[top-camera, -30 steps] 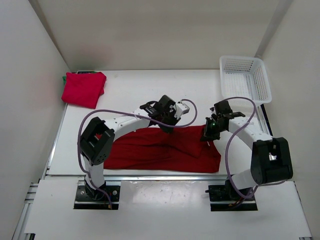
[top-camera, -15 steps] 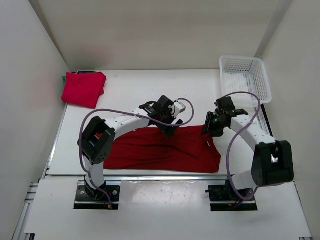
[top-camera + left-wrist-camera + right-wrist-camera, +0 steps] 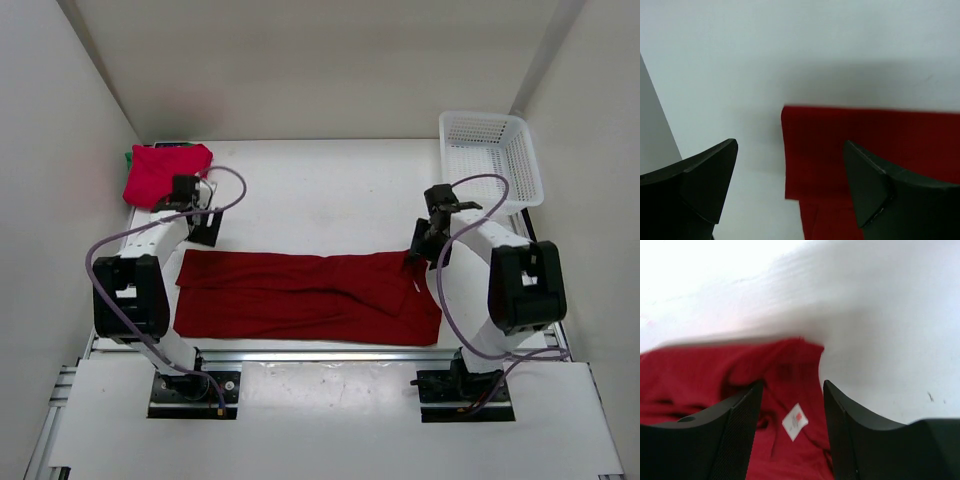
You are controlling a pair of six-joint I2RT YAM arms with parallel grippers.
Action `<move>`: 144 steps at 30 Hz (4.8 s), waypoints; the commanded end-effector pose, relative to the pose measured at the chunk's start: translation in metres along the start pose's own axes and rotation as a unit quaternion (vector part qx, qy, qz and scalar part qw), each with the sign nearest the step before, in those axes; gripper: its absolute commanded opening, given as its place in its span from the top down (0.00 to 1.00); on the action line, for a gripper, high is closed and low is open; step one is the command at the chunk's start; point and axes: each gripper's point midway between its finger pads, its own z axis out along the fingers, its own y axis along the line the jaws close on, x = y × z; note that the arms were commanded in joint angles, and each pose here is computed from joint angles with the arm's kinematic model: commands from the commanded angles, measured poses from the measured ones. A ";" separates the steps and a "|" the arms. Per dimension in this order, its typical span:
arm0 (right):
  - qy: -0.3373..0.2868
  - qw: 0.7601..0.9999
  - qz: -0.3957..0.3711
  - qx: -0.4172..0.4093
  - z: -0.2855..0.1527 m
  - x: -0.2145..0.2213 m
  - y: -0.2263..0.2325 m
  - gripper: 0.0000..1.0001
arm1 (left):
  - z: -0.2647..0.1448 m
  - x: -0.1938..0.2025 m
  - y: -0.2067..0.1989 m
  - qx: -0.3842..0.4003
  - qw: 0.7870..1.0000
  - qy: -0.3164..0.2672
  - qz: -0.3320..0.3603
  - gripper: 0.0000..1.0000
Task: Fold and stack the t-shirts
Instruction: Rotate the tshirt 90 degrees
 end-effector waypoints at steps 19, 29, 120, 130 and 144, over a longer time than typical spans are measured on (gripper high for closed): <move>-0.059 0.993 -0.087 -0.058 0.047 -0.170 0.122 0.90 | 0.027 0.115 0.080 -0.093 0.984 0.153 0.019 0.25; -0.189 0.973 -0.107 -0.077 -0.075 -0.200 0.138 0.57 | -0.005 0.092 0.094 -0.092 0.988 0.118 -0.028 0.17; 0.067 0.982 0.014 -0.175 -0.053 0.269 0.337 0.41 | -0.099 0.110 0.021 0.056 0.996 0.047 -0.047 0.03; 0.120 0.987 0.040 -0.094 -0.014 0.292 0.321 0.40 | -0.106 0.111 0.012 0.074 0.995 0.032 -0.051 0.02; 0.175 0.976 0.068 -0.108 0.003 0.292 0.331 0.68 | -0.104 0.114 0.014 0.066 0.996 0.027 -0.050 0.02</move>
